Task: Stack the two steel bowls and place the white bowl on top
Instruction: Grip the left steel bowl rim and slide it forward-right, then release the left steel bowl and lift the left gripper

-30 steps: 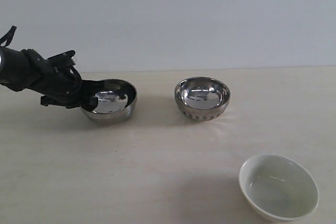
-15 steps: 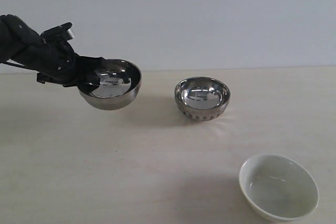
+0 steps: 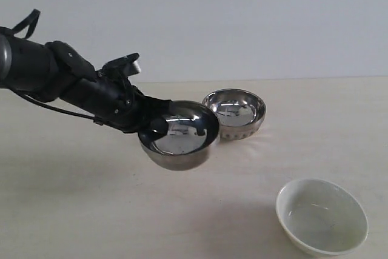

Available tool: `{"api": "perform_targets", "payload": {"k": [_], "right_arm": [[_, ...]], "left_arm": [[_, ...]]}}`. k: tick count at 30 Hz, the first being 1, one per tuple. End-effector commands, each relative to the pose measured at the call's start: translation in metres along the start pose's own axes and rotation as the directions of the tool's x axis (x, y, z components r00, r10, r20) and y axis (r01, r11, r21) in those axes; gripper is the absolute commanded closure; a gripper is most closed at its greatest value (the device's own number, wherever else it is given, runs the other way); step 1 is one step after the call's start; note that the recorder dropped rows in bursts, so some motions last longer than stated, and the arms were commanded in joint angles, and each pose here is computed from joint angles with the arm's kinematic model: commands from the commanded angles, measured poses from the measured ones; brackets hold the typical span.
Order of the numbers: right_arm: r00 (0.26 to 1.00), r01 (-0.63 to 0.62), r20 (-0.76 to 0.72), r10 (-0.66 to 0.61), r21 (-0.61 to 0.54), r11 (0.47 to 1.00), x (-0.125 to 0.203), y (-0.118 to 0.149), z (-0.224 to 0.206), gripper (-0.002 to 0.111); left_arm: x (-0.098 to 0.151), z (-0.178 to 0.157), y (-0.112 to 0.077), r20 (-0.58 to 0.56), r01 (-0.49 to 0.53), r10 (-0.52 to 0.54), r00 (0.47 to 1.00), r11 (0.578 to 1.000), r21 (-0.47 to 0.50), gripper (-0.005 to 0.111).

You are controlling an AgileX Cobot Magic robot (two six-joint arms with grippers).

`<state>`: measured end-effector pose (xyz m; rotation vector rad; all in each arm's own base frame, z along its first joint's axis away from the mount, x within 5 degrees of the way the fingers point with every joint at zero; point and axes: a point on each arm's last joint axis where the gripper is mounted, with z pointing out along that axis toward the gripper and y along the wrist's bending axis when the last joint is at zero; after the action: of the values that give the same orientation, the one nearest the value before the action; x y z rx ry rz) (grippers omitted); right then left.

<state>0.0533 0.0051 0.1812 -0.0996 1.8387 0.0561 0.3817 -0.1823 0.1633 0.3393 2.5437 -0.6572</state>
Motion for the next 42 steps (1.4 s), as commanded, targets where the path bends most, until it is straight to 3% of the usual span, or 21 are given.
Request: {"api": "perform_targets", "payload": {"k": [1,6,10,17,32,42], "right_arm": [[1.0,0.001,0.015,-0.001,0.003,1.0,-0.001,0.0,0.0,0.108],[1.0,0.001,0.015,-0.001,0.003,1.0,-0.001,0.0,0.0,0.108],[1.0,0.001,0.017,-0.001,0.003,1.0,-0.001,0.0,0.0,0.108],[1.0,0.001,0.015,-0.001,0.003,1.0,-0.001,0.0,0.0,0.108],[1.0,0.001,0.015,-0.001,0.003,1.0,-0.001,0.0,0.0,0.108],[1.0,0.001,0.015,-0.001,0.003,1.0,-0.001,0.0,0.0,0.108]], "left_arm": [[0.015,0.007,-0.032,-0.014,-0.045,0.045,0.999,0.998,0.042,0.103],[0.031,0.017,-0.062,-0.034,-0.113,0.116,0.993,0.991,0.069,0.103],[0.039,0.02,-0.073,-0.046,-0.142,0.146,0.988,0.987,0.08,0.103],[0.05,0.026,-0.057,0.013,-0.133,0.134,0.991,0.991,-0.033,0.103],[0.059,0.044,-0.046,0.018,-0.048,0.05,0.999,0.996,-0.07,0.103],[0.06,0.044,-0.047,0.001,-0.095,0.095,0.996,0.994,-0.06,0.103]]}}
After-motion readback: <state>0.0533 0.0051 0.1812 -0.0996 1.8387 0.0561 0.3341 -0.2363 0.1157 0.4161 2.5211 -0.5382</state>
